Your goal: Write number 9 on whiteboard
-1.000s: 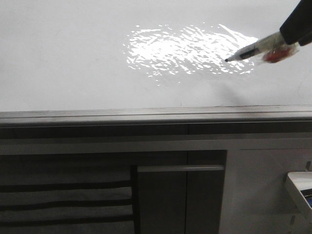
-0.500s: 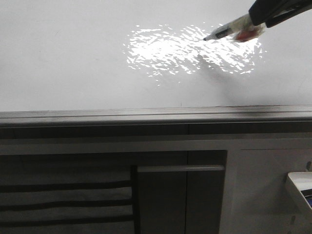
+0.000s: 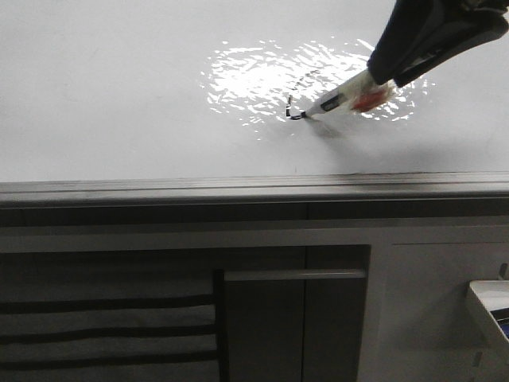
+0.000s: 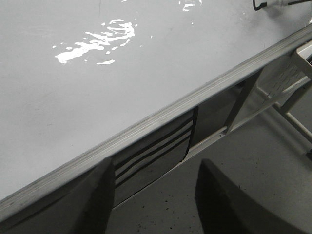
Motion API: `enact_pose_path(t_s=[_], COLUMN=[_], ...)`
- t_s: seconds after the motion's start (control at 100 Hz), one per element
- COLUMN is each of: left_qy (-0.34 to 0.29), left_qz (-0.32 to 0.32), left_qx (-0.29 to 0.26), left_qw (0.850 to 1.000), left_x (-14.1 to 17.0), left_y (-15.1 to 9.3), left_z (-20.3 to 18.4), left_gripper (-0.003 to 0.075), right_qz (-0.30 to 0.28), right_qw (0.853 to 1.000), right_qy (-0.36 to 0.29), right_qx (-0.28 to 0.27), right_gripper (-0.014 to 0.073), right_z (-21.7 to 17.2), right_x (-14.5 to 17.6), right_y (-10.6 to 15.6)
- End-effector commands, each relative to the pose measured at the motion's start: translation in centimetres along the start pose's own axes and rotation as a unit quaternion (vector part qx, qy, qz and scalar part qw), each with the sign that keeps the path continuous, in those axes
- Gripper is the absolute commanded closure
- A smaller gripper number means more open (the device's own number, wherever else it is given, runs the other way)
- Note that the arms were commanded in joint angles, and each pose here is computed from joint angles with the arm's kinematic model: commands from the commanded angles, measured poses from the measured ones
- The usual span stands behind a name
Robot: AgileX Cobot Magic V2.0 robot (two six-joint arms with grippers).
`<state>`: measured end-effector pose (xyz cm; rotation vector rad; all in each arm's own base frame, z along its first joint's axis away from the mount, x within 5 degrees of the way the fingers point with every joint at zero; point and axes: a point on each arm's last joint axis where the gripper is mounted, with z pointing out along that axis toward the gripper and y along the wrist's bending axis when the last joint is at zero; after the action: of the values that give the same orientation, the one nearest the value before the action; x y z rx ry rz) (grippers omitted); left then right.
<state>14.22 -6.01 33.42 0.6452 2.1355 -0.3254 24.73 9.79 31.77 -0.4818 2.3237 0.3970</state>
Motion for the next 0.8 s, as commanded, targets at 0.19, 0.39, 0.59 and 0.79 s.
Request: enact_pose_path(t_s=[0.19,0.39,0.59,0.79], left_qy=[-0.046,-0.046,-0.046,-0.049], left_qz=[-0.010,-0.010,-0.007,0.056], left_qx=[-0.009,-0.009,-0.009,0.034], left_qw=[0.999,0.999,0.999,0.997], left_x=[-1.2,-1.2,-1.2,-1.3], left_y=[0.1,0.1,0.1,-0.7], left_z=[-0.6,-0.6,-0.6,-0.6], left_gripper=[0.0366,0.0365,0.0365,0.0365], right_qz=[-0.015,-0.010,-0.016,-0.043], right_qw=[0.995,0.999,1.000,0.999], right_qy=[-0.096,-0.040,0.016,-0.010], right_qx=[0.037,0.017,-0.002,-0.009], right_gripper=[0.0646,0.0646,0.0646,0.0646], right_z=[-3.0,-2.1,0.4,-1.4], right_x=[-3.3,-1.9,1.5,0.3], right_y=[-0.8,-0.4,0.6,1.2])
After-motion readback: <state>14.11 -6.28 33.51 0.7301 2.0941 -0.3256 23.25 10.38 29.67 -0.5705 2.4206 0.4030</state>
